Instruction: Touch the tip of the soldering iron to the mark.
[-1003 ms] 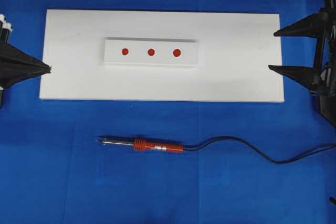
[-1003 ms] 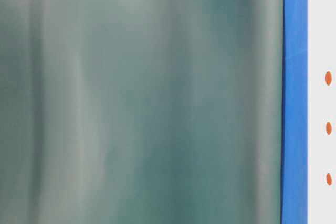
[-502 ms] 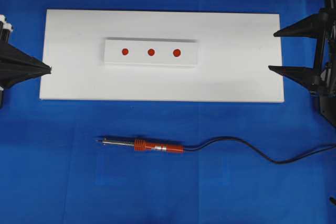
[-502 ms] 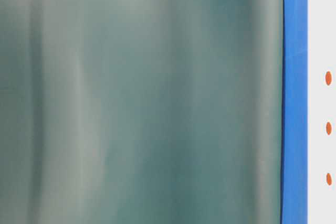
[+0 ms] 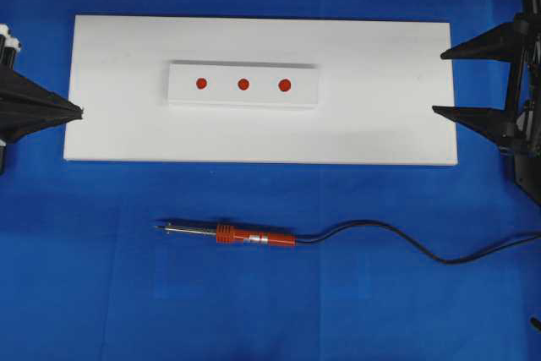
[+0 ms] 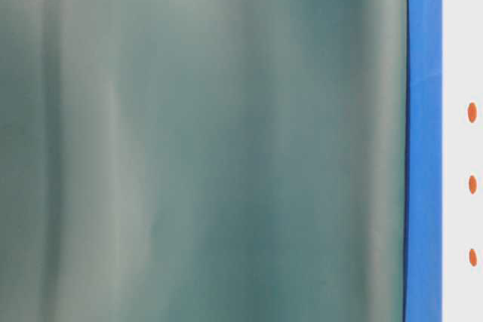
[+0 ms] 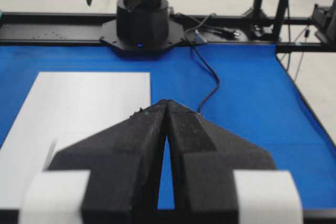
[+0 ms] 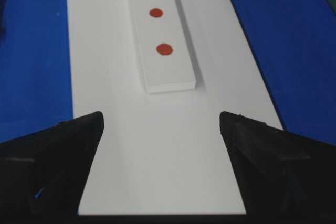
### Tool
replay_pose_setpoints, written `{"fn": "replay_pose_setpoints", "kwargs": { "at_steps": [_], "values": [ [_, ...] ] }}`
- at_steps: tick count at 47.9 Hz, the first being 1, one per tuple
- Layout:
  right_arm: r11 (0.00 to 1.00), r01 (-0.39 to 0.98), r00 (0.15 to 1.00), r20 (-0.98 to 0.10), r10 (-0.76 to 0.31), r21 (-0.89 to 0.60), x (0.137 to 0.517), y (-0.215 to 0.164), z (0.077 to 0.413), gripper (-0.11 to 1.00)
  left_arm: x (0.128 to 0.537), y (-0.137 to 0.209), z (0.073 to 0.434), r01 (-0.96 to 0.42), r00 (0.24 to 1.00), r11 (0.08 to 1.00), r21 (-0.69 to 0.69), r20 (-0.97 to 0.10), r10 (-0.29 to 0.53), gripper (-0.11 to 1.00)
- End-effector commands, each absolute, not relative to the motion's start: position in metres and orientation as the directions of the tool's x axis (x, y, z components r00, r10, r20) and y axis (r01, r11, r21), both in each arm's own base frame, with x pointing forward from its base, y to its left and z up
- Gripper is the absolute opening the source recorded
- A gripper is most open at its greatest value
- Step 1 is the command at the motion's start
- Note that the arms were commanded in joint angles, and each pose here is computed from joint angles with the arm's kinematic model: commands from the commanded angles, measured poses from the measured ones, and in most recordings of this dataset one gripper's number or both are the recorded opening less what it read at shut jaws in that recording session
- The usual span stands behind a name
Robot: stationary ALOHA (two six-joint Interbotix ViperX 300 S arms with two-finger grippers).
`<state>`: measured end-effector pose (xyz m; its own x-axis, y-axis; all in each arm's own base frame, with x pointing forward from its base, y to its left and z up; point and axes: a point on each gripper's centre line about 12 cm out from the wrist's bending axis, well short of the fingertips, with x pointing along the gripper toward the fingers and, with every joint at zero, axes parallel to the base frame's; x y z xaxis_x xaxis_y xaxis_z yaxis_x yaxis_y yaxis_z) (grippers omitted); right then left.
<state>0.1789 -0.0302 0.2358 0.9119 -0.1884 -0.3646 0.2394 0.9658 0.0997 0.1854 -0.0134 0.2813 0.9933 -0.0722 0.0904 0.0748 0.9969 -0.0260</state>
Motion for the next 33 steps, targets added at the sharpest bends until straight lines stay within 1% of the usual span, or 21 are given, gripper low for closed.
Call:
{"fn": "replay_pose_setpoints", "kwargs": {
  "at_steps": [1,33],
  "values": [
    [0.967,0.231,0.921,-0.344,-0.182,0.106,0.1811,-0.0293,0.2426,0.83,0.1868,-0.0142,0.2836,0.078,0.993,0.997,-0.02,0.095,-0.076,0.0],
    [0.967,0.232,0.919,-0.35,-0.183,0.103,0.1814,-0.0296,0.2411,0.83,0.187,-0.0142,0.2848,0.078,0.992,0.997,-0.014,0.098,-0.076,0.0]
  ]
}}
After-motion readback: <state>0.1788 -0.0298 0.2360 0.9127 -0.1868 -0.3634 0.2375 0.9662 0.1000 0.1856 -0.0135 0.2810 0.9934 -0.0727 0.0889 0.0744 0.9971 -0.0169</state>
